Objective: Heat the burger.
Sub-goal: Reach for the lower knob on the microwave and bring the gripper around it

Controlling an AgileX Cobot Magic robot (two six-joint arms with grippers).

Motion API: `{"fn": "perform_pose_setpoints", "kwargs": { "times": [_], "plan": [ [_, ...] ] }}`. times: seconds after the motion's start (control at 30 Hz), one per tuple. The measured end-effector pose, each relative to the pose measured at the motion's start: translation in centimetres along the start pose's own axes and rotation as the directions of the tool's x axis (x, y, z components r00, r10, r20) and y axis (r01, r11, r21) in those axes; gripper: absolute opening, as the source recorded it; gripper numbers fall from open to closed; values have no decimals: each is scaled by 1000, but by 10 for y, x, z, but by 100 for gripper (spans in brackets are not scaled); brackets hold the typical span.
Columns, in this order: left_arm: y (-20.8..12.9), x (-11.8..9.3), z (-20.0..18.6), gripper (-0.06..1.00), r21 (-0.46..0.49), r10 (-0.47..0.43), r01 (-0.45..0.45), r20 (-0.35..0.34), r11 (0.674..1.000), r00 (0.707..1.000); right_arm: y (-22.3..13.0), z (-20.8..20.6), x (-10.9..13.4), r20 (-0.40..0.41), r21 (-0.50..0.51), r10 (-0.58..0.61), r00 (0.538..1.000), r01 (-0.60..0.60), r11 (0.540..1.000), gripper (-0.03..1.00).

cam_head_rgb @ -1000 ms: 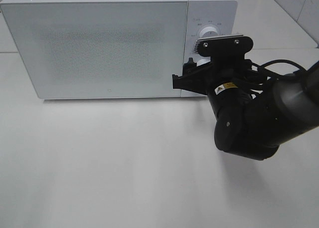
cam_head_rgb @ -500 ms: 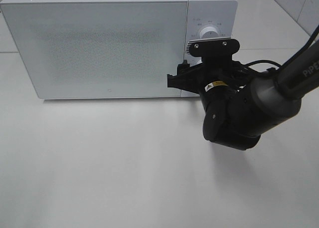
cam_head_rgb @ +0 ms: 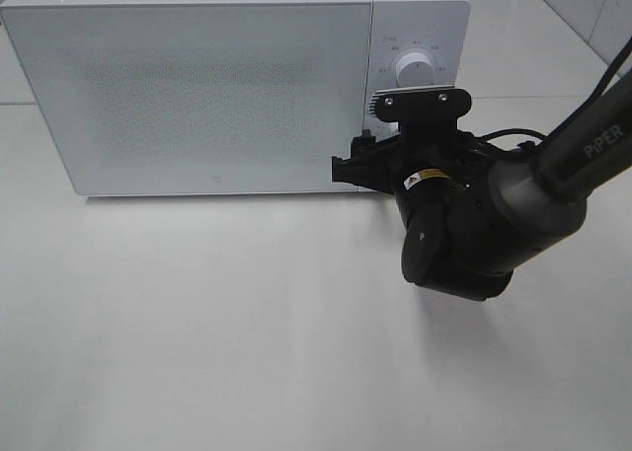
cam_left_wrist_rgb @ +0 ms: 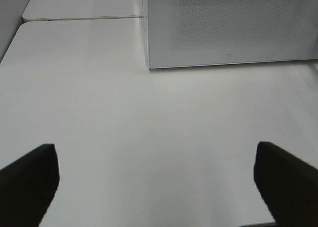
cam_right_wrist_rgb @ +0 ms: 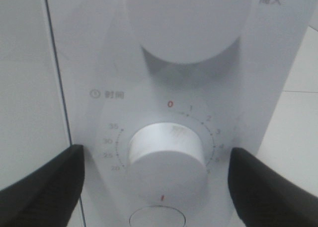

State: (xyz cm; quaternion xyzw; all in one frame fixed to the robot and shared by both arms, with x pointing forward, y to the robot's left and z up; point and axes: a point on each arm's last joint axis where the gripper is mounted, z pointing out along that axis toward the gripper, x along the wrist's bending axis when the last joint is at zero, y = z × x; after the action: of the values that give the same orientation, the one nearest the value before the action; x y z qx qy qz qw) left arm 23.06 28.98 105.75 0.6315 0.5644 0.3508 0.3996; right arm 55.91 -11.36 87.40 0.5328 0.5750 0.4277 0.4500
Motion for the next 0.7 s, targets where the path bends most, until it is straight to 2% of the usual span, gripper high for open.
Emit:
{"fn": "perform_pose_setpoints", "kwargs": {
  "times": [0.43, 0.5, 0.57, 0.6, 0.63, 0.7],
  "plan": [
    [0, 0, 0, 99, 0, 0, 0, 0, 1000, 1000, 3, 0, 0, 2, -13, -2, 1000, 2, 1000, 75],
    [0, 0, 0, 99, 0, 0, 0, 0, 1000, 1000, 3, 0, 0, 2, -12, -2, 1000, 2, 1000, 67],
    [0, 0, 0, 99, 0, 0, 0, 0, 1000, 1000, 3, 0, 0, 2, -12, -2, 1000, 2, 1000, 63],
    [0, 0, 0, 99, 0, 0, 0, 0, 1000, 1000, 3, 0, 0, 2, -12, -2, 1000, 2, 1000, 53],
    [0, 0, 0, 99, 0, 0, 0, 0, 1000, 1000, 3, 0, 0, 2, -12, -2, 1000, 2, 1000, 53],
    [0, 0, 0, 99, 0, 0, 0, 0, 1000, 1000, 3, 0, -1, 7, -11, 1, 1000, -1, 1000, 43]
  ]
}}
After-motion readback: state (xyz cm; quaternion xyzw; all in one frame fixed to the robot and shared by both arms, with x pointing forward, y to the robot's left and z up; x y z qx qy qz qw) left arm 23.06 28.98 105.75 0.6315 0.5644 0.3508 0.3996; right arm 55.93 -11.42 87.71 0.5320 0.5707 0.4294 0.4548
